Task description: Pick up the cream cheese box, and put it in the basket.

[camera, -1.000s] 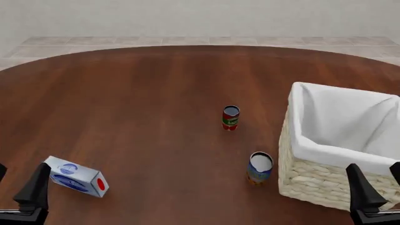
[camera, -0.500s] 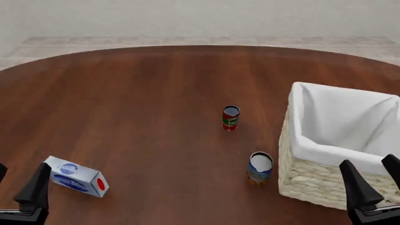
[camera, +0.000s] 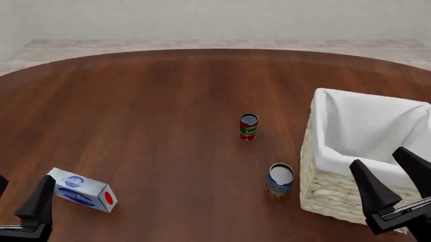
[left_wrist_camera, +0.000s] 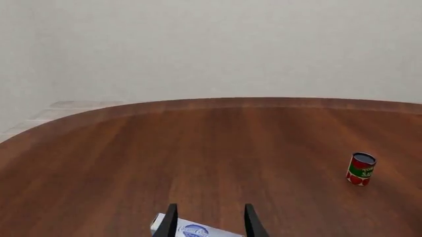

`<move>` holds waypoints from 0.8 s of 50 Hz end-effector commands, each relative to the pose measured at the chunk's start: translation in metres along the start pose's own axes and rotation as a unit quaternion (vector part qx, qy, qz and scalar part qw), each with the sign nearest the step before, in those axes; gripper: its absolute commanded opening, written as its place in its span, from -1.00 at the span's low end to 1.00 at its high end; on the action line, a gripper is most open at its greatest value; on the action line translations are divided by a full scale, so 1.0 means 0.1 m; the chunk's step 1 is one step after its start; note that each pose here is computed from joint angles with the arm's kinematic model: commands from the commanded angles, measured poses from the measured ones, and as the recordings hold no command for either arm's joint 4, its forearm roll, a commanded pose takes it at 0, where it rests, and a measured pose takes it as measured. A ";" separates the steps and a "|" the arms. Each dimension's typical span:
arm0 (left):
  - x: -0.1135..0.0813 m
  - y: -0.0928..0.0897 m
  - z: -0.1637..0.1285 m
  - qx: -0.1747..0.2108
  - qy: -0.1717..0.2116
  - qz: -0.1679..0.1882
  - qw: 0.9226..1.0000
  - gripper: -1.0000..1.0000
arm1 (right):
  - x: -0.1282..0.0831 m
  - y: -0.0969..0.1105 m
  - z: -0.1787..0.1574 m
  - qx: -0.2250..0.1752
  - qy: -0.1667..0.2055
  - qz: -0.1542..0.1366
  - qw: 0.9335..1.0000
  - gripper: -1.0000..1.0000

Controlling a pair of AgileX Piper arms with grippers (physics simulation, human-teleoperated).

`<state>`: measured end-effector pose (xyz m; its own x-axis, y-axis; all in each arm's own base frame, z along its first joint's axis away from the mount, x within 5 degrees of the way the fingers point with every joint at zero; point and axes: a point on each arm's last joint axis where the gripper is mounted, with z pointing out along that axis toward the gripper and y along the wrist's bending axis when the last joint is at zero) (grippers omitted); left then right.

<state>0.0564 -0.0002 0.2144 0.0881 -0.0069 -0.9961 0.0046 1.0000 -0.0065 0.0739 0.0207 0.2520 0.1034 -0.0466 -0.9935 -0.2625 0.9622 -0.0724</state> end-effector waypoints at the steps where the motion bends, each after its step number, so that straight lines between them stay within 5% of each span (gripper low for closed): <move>1: 0.00 0.00 0.00 0.000 -0.001 -0.001 1.000 1.00 | -0.10 0.06 0.11 -0.040 -0.004 -0.010 0.999 1.00; 40: -0.02 0.01 0.00 -0.006 -0.007 -0.007 1.000 1.00 | -0.28 0.46 0.57 -0.175 0.006 -0.046 0.984 1.00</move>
<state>0.0559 0.0003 0.2157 0.1007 -0.0185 -0.9947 -0.0043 0.9998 -0.0191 0.1089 0.0678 0.2804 0.1243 -0.1143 -0.9856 -0.5151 0.8416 -0.1626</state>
